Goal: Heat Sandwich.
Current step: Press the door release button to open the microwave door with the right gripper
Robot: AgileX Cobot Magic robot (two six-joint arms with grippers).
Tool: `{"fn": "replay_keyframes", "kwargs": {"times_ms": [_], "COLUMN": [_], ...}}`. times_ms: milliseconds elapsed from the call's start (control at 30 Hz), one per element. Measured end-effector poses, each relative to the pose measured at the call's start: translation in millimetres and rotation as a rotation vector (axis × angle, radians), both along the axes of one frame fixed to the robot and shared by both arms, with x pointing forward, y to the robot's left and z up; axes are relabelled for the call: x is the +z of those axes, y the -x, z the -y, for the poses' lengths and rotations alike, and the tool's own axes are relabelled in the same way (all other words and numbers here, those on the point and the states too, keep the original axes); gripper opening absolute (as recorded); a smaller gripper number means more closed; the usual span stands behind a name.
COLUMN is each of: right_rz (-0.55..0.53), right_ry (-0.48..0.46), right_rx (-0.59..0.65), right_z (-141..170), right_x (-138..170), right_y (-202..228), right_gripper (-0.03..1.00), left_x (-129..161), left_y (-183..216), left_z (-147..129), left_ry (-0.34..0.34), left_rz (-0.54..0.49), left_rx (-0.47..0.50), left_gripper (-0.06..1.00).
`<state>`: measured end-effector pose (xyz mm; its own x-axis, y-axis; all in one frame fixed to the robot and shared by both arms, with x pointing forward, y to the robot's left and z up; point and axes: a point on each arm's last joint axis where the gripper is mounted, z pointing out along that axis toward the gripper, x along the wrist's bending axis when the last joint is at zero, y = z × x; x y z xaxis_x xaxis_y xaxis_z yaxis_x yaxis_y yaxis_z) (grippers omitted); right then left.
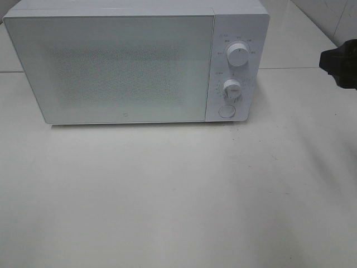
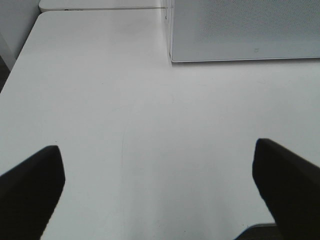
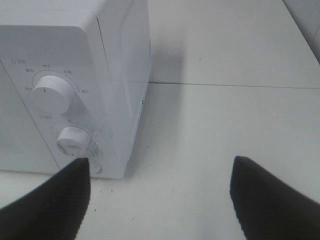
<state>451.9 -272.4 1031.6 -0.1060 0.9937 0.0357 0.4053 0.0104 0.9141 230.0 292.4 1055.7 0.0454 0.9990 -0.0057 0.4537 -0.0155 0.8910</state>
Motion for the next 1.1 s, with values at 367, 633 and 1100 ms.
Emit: {"fn": "replay_keyframes", "kwargs": {"times_ms": [367,633,1100], "right_rz": [0.096,0.14,0.114], "right_ry": [-0.006,0.026,0.037], "right_rx": [0.059,0.06,-0.021], "right_z": [-14.7,-40.4,-79.4], "right_x": [-47.2,-72.6,-109.5], "right_y": [0.1,-3.7,0.3], "right_gripper": [0.75,0.75,0.75], "left_x": [0.2,0.2,0.2], "left_y": [-0.1,-0.1,-0.1], "left_z": [0.0,0.0,0.0], "left_ry": [0.0,0.0,0.0], "left_rz": [0.002,0.002,0.002], "left_rx": [0.0,0.0,0.0], "left_gripper": [0.97,0.97,0.97]}}
